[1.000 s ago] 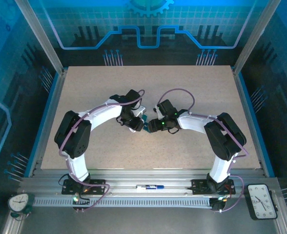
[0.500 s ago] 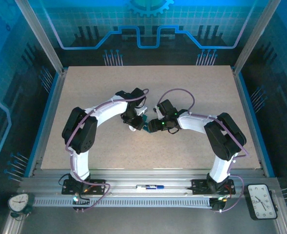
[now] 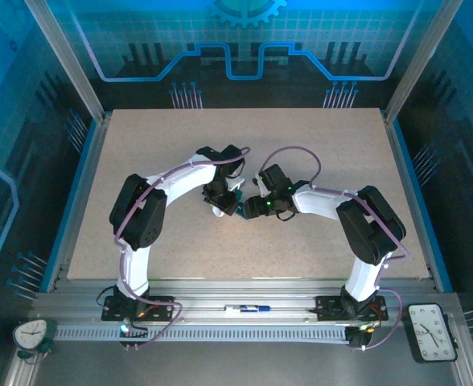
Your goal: Sort the pills into containers
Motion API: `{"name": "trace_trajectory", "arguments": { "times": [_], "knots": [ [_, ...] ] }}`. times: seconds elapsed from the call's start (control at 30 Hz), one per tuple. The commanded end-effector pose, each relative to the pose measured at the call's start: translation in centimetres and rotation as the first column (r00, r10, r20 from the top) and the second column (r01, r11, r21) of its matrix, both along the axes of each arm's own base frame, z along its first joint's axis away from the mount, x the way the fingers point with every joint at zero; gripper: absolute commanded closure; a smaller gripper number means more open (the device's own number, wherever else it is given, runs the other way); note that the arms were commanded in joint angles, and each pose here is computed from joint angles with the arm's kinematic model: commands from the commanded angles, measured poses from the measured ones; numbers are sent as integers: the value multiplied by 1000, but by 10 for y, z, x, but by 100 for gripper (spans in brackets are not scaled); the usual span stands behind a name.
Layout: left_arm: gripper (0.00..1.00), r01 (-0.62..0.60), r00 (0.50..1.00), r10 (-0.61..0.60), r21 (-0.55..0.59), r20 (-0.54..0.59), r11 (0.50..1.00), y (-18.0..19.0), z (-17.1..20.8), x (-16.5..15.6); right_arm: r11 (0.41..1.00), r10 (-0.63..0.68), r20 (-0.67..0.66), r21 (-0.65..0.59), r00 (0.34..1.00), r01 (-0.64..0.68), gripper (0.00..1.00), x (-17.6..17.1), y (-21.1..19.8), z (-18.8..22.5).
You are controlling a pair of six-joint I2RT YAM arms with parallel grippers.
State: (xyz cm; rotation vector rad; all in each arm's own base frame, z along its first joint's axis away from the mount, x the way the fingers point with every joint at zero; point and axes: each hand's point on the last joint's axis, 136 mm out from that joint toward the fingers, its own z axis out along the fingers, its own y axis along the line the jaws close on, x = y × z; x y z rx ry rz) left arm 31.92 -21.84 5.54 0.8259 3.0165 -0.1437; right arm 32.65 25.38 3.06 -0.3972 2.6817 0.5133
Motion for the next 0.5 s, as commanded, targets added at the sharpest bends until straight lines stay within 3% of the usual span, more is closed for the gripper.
{"name": "trace_trajectory", "arguments": {
  "times": [0.0, 0.47],
  "knots": [
    [96, 36, 999, -34, 42, -29, 998, 2, 1, -5, 1000, -4, -26, -7, 1000, 4, 30, -5, -3, -11],
    [96, 40, 999, -38, 60, -33, 997, 3, -4, -6, 1000, -9, -31, -1, 999, 9, 30, -6, -2, -11]
  ]
}}
